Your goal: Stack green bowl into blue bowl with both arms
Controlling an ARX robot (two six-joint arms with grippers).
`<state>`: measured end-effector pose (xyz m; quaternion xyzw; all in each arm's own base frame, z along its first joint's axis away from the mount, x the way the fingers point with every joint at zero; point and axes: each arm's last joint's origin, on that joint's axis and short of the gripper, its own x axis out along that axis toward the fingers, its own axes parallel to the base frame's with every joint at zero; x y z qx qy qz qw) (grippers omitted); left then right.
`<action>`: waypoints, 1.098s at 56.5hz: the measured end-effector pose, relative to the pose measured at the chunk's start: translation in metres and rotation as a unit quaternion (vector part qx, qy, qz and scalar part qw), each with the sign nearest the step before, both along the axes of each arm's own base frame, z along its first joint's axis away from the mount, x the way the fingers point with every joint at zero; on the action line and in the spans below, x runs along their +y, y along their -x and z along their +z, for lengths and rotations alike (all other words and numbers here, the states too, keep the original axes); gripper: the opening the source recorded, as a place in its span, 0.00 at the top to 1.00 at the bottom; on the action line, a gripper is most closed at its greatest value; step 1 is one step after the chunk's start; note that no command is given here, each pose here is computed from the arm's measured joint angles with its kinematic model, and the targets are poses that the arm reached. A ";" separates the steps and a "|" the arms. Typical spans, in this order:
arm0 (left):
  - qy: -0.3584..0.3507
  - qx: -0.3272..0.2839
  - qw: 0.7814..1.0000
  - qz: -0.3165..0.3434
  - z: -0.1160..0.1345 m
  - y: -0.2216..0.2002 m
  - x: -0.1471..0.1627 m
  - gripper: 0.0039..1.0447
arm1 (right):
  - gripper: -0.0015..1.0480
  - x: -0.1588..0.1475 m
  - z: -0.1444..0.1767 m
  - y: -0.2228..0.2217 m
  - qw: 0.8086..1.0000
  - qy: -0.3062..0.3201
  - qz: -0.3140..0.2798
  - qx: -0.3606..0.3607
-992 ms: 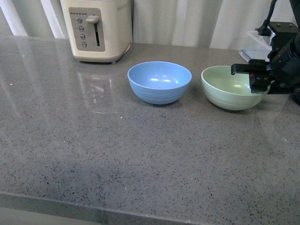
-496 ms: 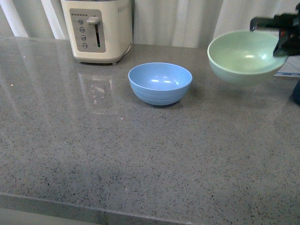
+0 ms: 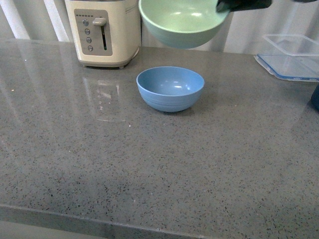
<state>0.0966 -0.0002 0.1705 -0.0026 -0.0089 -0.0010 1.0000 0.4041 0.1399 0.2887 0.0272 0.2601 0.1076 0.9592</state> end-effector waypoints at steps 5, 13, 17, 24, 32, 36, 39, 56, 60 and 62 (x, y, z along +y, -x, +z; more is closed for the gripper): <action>0.000 0.000 1.000 0.000 0.000 0.000 0.000 0.06 | 0.99 0.012 -0.012 -0.006 1.000 0.006 0.008 0.011; 0.000 0.000 1.000 0.000 0.000 0.000 0.000 0.06 | 0.99 0.020 -0.033 -0.016 0.999 0.014 0.010 0.034; 0.000 0.000 1.000 0.000 0.000 0.000 0.000 0.06 | 0.99 0.021 -0.040 -0.018 0.999 0.018 0.008 0.041; 0.000 0.000 1.000 0.000 0.000 0.000 0.000 0.06 | 0.99 0.022 -0.052 -0.021 0.998 0.023 0.007 0.054; 0.000 0.000 1.000 0.000 0.000 0.000 0.000 0.06 | 0.99 0.023 -0.062 -0.026 0.998 0.032 -0.001 0.063; 0.000 0.000 1.000 0.000 0.000 0.000 0.000 0.06 | 0.96 0.023 -0.066 -0.027 0.997 0.032 -0.001 0.067; 0.000 0.000 1.000 0.000 0.000 0.000 0.000 0.06 | 0.84 0.023 -0.065 -0.028 0.998 0.029 -0.001 0.063; 0.000 0.000 1.000 0.000 0.000 0.000 0.000 0.06 | 0.44 0.000 -0.026 0.006 0.999 -0.034 0.018 -0.027; 0.000 0.000 1.000 0.000 0.000 0.000 0.000 0.06 | 0.35 -0.012 -0.011 0.023 0.994 -0.039 0.019 -0.097; 0.000 0.000 1.000 0.000 0.000 0.000 0.000 0.06 | 0.28 -0.022 0.001 0.041 0.987 -0.042 0.017 -0.157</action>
